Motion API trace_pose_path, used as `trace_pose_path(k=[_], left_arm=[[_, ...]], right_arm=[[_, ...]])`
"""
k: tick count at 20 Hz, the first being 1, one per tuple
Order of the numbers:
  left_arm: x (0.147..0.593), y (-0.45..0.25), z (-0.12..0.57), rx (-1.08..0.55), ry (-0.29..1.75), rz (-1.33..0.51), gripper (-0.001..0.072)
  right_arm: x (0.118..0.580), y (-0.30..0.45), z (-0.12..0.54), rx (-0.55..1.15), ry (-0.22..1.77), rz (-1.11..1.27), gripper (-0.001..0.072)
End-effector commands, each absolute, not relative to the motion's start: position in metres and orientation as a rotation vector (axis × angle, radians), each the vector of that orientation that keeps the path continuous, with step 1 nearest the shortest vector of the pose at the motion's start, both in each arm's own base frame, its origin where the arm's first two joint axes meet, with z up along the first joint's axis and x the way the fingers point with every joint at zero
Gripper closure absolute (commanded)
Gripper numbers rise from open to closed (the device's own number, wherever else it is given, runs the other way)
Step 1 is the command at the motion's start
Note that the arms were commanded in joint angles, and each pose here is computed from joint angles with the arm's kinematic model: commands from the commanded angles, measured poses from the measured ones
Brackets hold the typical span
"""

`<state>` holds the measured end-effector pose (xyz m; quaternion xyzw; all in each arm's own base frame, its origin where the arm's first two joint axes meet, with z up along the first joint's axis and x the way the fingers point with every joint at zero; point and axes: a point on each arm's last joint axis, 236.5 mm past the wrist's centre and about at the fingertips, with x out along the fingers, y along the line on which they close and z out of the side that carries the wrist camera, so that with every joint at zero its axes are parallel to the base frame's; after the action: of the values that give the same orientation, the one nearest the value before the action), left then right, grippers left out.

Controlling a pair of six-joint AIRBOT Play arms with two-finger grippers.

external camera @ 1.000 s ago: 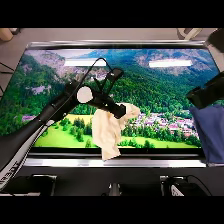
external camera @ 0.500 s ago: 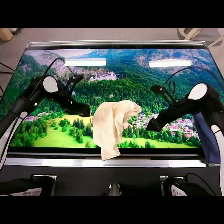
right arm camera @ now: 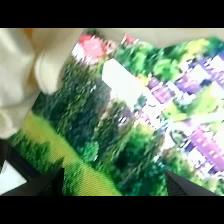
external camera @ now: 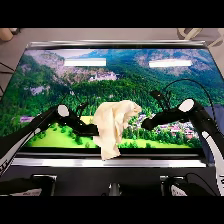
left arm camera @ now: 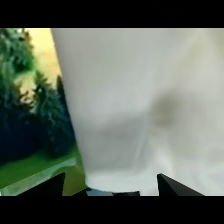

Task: Fold the shirts.

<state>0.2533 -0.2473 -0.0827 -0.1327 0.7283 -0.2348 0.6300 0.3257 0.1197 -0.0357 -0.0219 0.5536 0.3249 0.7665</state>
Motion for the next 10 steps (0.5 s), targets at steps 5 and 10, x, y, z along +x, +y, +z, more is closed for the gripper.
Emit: trace_pose_path(k=[5, 10], left_arm=[[0.254, -0.275, -0.107, -0.405, 1.667, -0.522, 0.0547], [0.255, -0.276, -0.105, -0.396, 1.655, -0.534, 0.0678]], right_arm=[[0.401, 0.097, -0.052, 0.064, 1.042, 0.430, 0.0007], [0.418, 0.123, -0.070, 0.255, 1.025, 0.463, 0.0007]])
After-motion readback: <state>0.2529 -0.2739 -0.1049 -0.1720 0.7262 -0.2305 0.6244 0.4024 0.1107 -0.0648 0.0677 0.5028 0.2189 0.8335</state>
